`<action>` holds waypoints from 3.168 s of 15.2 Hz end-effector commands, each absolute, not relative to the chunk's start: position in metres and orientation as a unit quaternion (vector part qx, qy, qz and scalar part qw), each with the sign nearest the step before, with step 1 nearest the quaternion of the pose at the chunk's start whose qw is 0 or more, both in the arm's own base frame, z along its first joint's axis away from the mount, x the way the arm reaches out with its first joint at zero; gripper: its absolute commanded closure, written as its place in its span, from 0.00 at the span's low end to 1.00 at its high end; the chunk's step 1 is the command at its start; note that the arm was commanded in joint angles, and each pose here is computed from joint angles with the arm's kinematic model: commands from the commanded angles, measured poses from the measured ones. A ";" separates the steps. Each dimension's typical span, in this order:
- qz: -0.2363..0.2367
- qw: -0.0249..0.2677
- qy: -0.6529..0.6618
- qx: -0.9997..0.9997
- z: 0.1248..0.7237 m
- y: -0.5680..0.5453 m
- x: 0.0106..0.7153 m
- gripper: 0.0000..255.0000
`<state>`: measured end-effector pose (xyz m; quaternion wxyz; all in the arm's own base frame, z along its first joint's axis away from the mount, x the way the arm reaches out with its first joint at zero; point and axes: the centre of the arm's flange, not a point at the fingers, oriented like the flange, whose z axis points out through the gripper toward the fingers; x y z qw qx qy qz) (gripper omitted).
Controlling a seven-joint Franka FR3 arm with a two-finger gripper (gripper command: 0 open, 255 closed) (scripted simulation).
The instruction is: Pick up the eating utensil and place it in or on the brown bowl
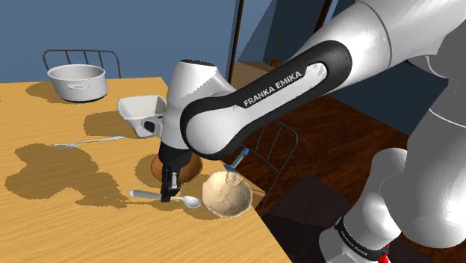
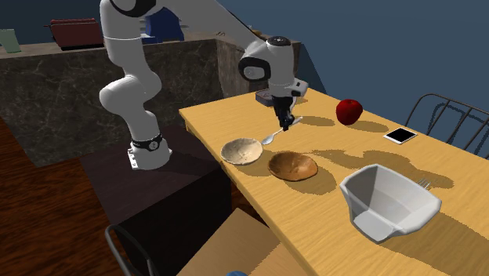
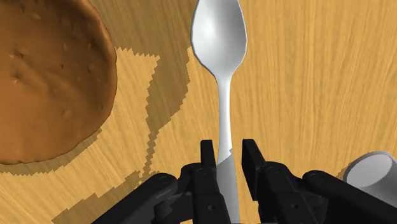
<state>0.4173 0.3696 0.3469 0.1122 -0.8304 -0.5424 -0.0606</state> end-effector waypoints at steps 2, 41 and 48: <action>-0.060 0.112 -0.542 -0.830 0.363 0.369 0.418 1.00; -0.060 0.112 -0.542 -0.830 0.304 0.277 0.552 0.00; -0.060 0.112 -0.542 -0.830 0.329 0.271 0.553 0.00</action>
